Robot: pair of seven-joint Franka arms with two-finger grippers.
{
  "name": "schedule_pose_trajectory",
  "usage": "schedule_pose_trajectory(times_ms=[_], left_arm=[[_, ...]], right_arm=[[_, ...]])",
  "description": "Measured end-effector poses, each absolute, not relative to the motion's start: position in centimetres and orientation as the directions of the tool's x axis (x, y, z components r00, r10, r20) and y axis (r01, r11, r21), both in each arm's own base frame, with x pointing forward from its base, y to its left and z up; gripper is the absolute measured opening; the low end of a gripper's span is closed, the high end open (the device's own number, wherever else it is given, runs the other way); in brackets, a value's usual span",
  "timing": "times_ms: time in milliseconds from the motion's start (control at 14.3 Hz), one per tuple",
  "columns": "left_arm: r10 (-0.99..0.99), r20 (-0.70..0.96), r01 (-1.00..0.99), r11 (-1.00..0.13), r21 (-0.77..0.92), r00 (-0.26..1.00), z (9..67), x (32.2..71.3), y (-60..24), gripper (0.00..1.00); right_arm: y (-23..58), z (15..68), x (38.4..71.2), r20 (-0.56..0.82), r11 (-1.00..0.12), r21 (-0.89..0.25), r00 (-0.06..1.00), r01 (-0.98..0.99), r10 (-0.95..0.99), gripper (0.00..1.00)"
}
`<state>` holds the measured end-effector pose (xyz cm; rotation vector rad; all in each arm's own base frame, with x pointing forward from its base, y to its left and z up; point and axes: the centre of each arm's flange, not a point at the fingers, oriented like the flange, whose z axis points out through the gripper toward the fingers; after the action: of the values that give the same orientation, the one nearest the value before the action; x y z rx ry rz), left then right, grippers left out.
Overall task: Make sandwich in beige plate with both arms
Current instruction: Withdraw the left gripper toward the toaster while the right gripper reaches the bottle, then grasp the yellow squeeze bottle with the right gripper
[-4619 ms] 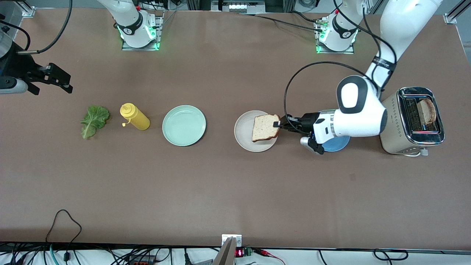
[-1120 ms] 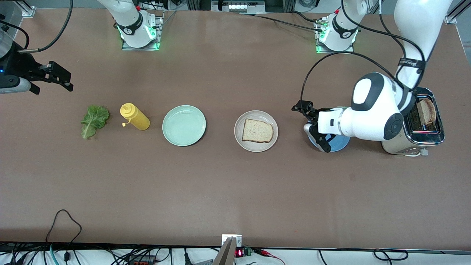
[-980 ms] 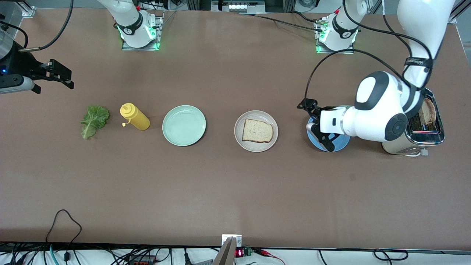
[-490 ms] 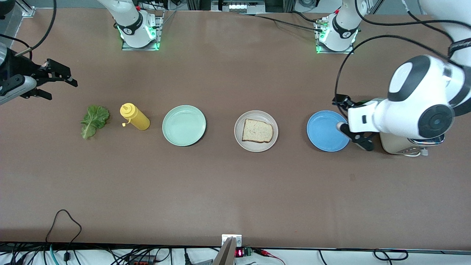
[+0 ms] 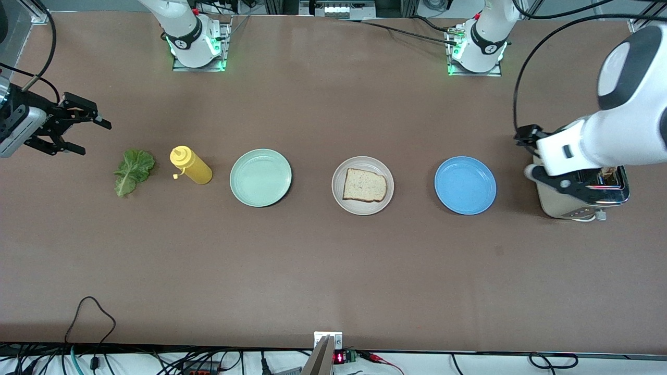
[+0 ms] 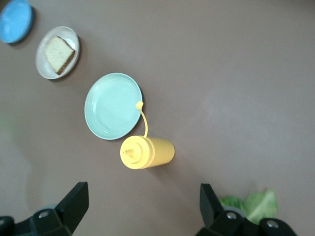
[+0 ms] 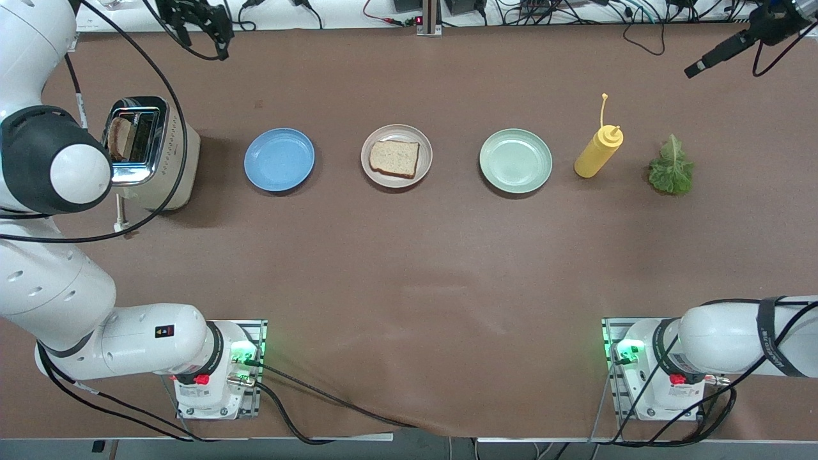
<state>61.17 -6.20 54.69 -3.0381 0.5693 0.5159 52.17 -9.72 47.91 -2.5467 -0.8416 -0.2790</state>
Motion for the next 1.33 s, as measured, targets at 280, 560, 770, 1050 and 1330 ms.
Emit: schedule_pose_trajectory(times_ms=[280, 560, 770, 1050, 1330], left_arm=[[-0.256, -0.217, -0.255, -0.966, 0.031, 0.942, 59.3, 59.1, -1.7, 1.00], [-0.194, -0.086, -0.195, -0.981, 0.005, 0.977, 60.3, 56.5, 1.6, 1.00], [-0.188, -0.053, -0.183, -0.980, 0.080, 0.981, 59.5, 54.5, 1.0, 1.00], [-0.156, -0.020, -0.154, -0.983, 0.104, 0.987, 59.3, 54.0, 2.2, 1.00], [-0.174, -0.025, -0.174, -0.985, 0.022, 0.984, 59.8, 53.8, 2.2, 1.00]], right_arm=[[-11.8, 42.5, 50.2, 0.516, -0.592, -0.339, 0.670, 0.732, 0.534, 1.00], [-12.4, 36.7, 49.2, 0.670, -0.489, -0.316, 0.556, 0.813, 0.491, 1.00], [-12.6, 30.7, 49.1, 0.764, -0.412, -0.279, 0.460, 0.867, 0.453, 1.00], [-12.4, 21.6, 47.8, 0.873, -0.325, -0.241, 0.350, 0.914, 0.338, 1.00], [-10.7, 14.8, 46.2, 0.934, -0.272, -0.199, 0.266, 0.942, 0.237, 1.00]])
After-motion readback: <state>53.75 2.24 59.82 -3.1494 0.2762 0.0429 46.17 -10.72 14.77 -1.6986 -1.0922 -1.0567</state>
